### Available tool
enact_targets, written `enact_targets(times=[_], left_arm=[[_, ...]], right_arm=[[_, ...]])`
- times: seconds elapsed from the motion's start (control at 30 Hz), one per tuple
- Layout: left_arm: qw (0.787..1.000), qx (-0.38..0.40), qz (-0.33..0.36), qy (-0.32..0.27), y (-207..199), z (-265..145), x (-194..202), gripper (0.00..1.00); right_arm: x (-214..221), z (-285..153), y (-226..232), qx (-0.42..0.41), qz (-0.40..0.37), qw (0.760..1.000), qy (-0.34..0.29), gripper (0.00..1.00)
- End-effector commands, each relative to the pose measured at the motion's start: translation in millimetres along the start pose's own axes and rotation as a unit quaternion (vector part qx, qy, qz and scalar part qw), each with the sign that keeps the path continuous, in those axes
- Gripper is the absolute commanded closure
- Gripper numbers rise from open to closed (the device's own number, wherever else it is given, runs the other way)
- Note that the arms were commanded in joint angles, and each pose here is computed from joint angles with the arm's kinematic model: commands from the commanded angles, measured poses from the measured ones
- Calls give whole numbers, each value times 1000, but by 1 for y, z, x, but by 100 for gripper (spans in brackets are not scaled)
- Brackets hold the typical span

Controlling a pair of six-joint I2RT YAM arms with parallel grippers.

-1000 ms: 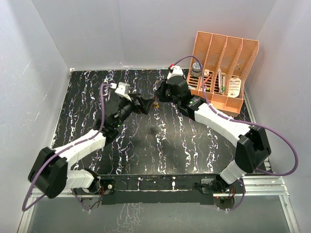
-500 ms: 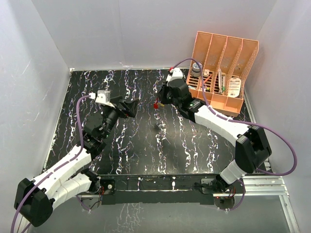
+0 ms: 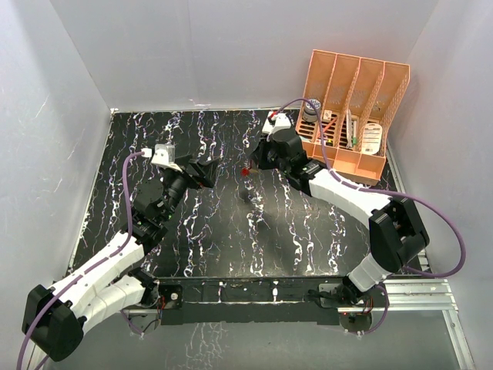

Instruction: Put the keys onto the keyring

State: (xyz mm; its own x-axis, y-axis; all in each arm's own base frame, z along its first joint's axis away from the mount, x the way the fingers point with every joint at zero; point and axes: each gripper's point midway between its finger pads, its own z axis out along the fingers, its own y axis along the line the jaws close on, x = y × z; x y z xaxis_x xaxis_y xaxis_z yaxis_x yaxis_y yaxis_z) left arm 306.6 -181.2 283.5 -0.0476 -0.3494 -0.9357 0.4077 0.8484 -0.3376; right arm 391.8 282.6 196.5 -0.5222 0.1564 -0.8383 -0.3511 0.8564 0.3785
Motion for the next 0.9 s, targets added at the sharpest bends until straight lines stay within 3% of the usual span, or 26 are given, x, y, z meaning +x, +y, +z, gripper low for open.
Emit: enact_targets(times=[0.0, 0.13, 0.4, 0.7, 0.87], left_arm=[[1000, 0, 1, -15, -1, 0, -11, 1], [1000, -3, 0, -14, 0, -1, -12, 1], [1000, -6, -3, -14, 0, -1, -13, 1], [1000, -10, 1, -13, 2, -3, -13, 1], [1000, -19, 6, -9, 6, -3, -11, 1]], right_arm=[[-36, -6, 22, -38, -3, 998, -59, 100], [-26, 1, -1, 24, -2, 999, -39, 100], [-12, 12, 14, -12, -7, 1000, -9, 100], [54, 52, 64, -81, -30, 993, 81, 100], [72, 65, 66, -94, -20, 991, 94, 100]])
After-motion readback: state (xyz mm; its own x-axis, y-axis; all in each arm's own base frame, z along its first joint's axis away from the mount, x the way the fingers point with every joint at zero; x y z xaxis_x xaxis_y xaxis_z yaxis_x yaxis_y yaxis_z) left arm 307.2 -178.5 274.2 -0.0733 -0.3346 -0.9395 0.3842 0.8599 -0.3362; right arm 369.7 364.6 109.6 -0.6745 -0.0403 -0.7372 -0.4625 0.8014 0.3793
